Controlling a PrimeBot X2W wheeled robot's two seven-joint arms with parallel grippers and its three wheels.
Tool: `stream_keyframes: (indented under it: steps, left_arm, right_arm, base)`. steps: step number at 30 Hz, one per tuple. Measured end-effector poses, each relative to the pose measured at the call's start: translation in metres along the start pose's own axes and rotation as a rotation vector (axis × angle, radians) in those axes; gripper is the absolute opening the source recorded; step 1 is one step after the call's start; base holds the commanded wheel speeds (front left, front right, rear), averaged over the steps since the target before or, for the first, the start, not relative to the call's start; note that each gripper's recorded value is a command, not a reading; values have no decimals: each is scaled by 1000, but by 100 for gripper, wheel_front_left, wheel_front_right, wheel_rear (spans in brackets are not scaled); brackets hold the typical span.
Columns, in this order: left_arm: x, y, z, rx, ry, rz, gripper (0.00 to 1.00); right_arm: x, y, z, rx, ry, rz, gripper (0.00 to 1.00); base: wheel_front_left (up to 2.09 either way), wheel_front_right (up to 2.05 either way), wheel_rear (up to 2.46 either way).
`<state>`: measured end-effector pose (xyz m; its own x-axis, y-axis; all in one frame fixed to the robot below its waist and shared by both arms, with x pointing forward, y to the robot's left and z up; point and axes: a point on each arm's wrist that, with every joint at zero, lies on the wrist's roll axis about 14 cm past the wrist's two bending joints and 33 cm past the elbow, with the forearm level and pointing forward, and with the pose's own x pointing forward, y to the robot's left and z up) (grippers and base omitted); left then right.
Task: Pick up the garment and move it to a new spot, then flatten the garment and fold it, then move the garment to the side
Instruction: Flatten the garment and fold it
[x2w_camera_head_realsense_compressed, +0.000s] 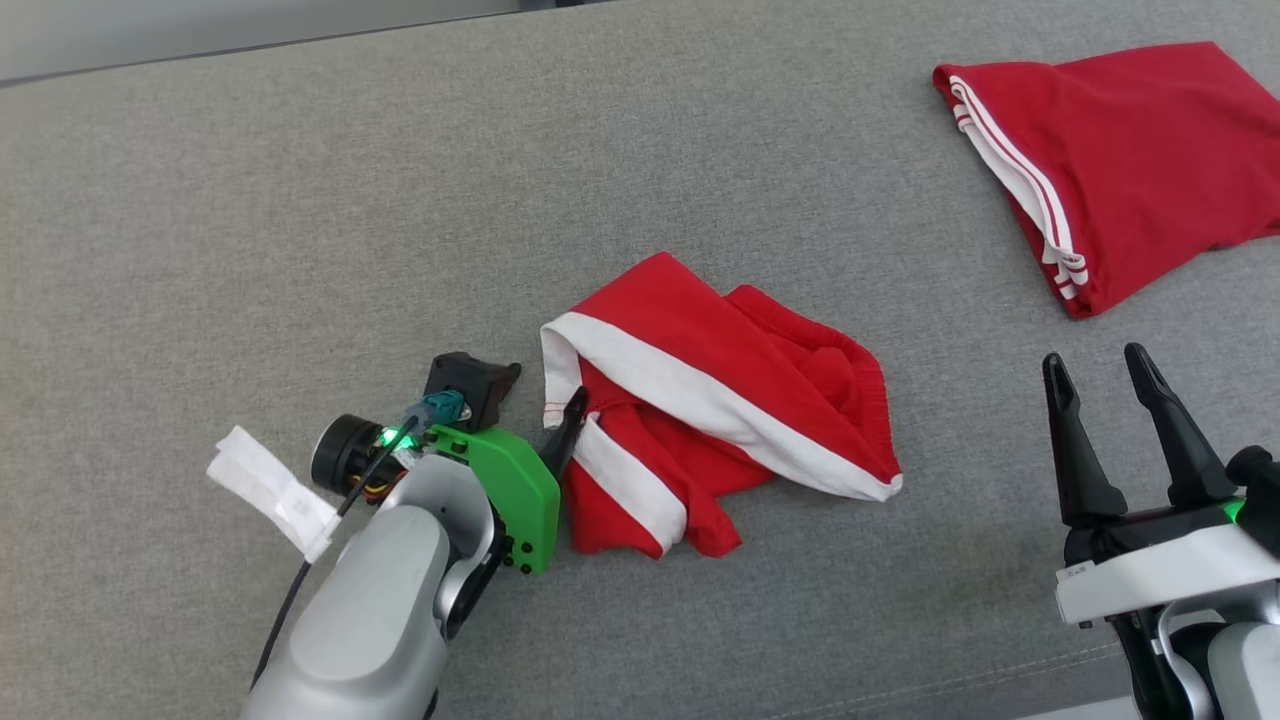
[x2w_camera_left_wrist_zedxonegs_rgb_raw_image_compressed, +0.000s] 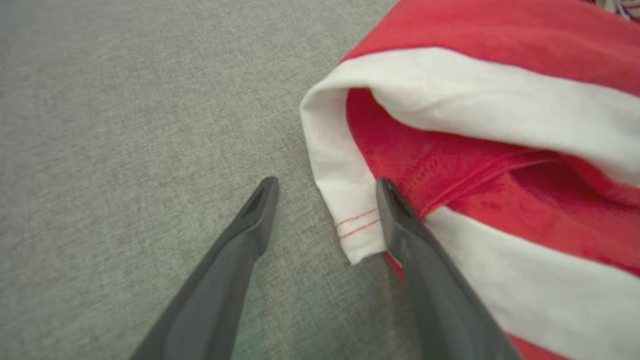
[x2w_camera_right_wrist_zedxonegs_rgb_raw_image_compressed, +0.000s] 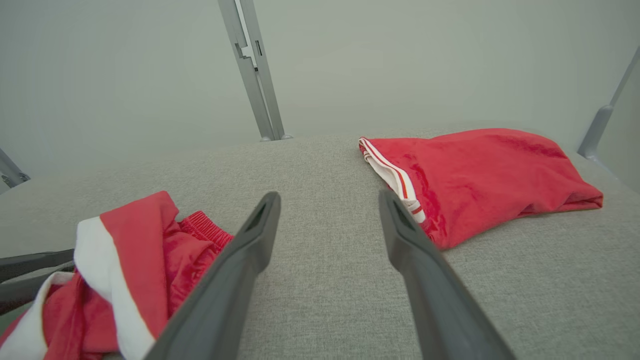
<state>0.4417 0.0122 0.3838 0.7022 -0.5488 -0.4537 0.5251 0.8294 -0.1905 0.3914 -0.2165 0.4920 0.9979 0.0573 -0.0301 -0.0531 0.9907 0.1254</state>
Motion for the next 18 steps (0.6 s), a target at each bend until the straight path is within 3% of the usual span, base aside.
stream_keyframes:
  steps: [1,2,3,4,11,18]
  left_arm:
    - [2,0,-4,9,15,-5,100]
    - [3,0,-6,13,26,-8,88]
    - [5,1,-8,19,38,-10,27]
    - [6,1,-9,28,47,-12,0]
    - [5,-5,-11,51,43,-31,0]
    - [-5,-1,-4,35,-19,-11,0]
  right_arm:
    - [0,0,-1,2,3,-1,100]
    - [0,0,-3,3,8,-1,100]
    - [1,2,-4,6,10,4,100]
    - [1,3,-4,5,12,10,100]
    - [-4,29,-16,-28,71,114,100]
    - [-30,71,-55,-42,228,271,100]
  base:
    - [0,0,0]
    - [0,0,0]
    - [0,0,0]
    - [0,0,0]
    - [0,0,0]
    - [0,0,0]
